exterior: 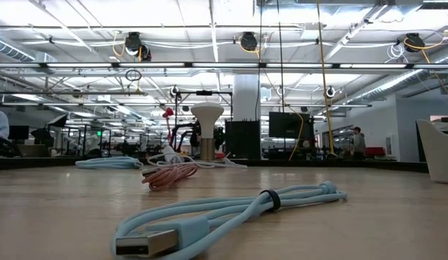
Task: Pick & Place USB Port
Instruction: Put the white HDMI cable into the yellow bin
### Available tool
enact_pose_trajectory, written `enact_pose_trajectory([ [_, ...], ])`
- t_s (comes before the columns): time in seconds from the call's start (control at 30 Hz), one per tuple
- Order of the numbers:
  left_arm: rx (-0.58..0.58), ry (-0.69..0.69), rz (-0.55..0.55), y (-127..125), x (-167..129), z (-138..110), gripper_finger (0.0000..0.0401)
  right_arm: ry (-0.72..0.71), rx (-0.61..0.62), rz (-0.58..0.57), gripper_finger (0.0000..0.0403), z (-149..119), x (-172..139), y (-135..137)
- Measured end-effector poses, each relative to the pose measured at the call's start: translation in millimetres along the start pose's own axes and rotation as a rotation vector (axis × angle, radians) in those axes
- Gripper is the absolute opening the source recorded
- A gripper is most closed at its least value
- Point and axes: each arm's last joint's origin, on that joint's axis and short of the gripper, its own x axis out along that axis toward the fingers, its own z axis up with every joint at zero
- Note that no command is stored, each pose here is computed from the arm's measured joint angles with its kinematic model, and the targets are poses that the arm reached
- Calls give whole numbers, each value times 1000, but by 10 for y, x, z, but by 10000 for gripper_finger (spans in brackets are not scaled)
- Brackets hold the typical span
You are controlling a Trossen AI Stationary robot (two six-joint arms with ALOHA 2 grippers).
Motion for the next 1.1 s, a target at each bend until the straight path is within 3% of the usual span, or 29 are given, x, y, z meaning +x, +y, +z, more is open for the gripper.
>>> enact_pose_trajectory([
  [0.1,-29,16,-34,-20,0,4,97,-17,-39,5,43,-29,-26,-37],
  [0.3,-200,1,-250,-170,212,146,98,-103,-95,-205,43,-29,-88,-254],
  [0.47,-245,-110,-414,-359,448,204,123,-416,-165,-541,43,130,-253,-362],
  [0.57,-190,-129,-394,-372,494,174,151,-555,-159,-677,43,190,-356,-397],
  [0.8,-53,-173,-157,-297,494,58,202,-665,-245,-627,43,333,-396,-327],
  [1.1,-30,-177,-188,-212,587,192,207,-677,-262,-634,43,400,-425,-373],
])
